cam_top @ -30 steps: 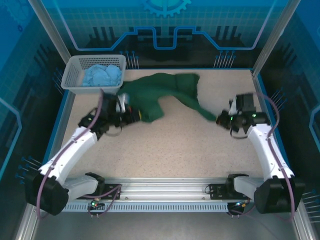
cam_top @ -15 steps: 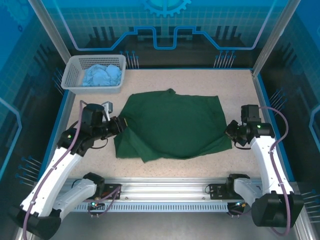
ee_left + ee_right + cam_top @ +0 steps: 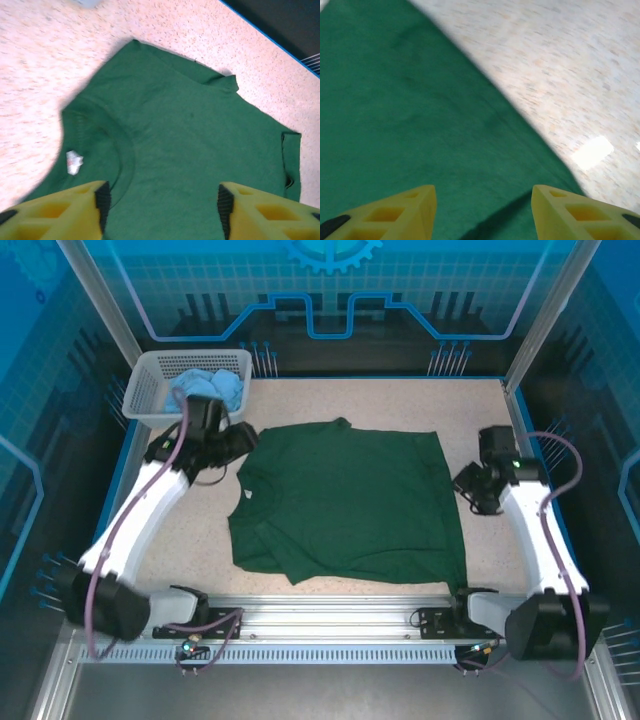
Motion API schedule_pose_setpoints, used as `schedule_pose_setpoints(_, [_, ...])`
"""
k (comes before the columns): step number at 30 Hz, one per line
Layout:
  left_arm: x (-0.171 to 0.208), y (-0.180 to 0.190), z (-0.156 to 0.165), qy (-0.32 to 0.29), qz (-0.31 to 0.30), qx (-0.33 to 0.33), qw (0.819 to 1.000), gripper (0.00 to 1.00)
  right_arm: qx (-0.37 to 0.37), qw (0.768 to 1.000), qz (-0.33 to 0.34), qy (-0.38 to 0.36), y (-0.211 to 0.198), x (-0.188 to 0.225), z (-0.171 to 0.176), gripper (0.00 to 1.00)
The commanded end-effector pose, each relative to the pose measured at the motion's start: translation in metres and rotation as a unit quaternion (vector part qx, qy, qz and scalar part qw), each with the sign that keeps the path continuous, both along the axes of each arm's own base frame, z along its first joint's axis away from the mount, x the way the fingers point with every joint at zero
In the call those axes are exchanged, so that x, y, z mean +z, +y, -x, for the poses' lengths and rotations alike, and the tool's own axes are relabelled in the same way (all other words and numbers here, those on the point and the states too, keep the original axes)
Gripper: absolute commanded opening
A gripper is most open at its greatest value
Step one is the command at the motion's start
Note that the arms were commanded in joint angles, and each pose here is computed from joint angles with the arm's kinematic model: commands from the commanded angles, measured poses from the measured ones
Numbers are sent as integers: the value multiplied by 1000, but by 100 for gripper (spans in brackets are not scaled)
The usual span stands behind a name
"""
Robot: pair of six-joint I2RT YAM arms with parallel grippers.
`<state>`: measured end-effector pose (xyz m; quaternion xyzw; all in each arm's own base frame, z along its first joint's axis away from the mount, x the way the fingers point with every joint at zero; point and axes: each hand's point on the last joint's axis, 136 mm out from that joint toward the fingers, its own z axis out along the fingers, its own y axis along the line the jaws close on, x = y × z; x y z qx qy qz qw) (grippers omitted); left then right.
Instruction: Fold and stack the t-shirts
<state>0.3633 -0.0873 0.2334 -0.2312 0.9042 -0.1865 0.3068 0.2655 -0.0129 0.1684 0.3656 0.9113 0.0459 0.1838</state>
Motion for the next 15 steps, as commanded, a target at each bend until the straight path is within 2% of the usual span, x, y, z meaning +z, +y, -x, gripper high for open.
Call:
schedule_pose_setpoints(1, [-43,-30,-23,93,22,-27,995,55,73,997,23,13,27,3,-45,51])
schedule_pose_setpoints(3, [-70,-47,-35,142,-6,-52,988,54,118,991,42,55,44,-11,-68,49])
schedule_pose_setpoints(6, [-105,-75,-55,190,-15,-82,978,52,144,983,51,100,58,-39,-102,45])
schedule_pose_setpoints(10, [-140,-102,-88,213,-30,-104,971,50,159,977,48,134,67,-77,-144,39])
schedule_pose_setpoints(15, [-179,-111,-122,232,-44,-96,967,49,183,969,44,160,74,-114,-193,33])
